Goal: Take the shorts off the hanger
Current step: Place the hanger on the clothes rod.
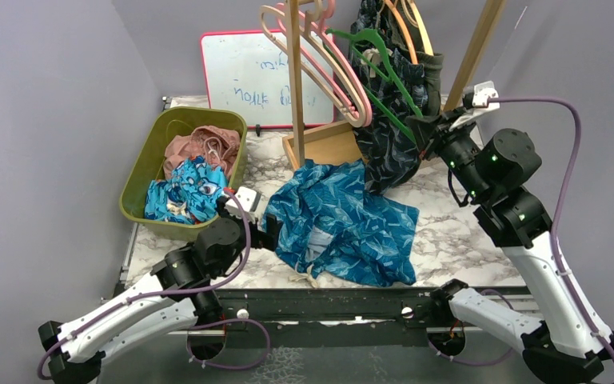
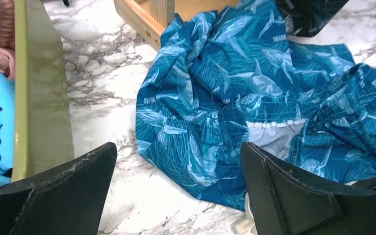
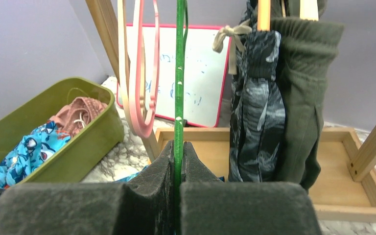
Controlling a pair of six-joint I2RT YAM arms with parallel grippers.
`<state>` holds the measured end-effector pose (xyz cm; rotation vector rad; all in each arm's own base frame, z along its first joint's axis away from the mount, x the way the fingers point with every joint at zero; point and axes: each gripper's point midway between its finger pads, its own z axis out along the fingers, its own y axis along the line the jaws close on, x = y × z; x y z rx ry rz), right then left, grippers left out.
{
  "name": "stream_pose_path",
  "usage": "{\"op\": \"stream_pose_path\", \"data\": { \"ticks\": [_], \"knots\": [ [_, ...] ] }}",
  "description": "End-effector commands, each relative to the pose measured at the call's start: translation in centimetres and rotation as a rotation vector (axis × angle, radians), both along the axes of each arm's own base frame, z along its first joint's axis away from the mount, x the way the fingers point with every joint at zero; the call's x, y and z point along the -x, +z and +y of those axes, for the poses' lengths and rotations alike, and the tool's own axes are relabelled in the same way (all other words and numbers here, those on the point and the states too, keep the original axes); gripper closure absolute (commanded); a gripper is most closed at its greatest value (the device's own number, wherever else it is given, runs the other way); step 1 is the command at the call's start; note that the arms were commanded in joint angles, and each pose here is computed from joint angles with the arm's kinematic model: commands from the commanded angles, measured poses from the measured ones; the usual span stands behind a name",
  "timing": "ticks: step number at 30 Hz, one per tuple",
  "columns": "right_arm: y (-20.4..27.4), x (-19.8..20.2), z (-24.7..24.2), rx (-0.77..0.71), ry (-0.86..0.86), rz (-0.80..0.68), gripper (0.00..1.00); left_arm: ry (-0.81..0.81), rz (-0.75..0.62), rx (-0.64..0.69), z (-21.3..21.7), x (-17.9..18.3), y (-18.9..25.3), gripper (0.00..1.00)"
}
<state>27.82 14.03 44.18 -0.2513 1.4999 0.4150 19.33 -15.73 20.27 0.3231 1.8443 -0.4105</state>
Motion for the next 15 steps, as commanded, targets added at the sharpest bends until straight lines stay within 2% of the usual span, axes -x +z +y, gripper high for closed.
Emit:
{"op": "stream_pose_path", "data": {
  "ticks": [1,7,15],
  "knots": [
    [4.3,-0.6,0.4,-0.031,0.01,-0.112,0.99,0.017,0.007,0.031,-0.1,-0.2,0.7,0.01],
    [5.8,-1.6,1.7,-0.053,0.046,-0.127,0.99,0.032,0.005,0.033,0.1,-0.3,0.5,0.01],
    [5.3,-4.6,3.8,-0.005,0.074,-0.082,0.99,0.04,-0.013,0.054,0.4,-0.2,1.1,0.01]
  ]
}}
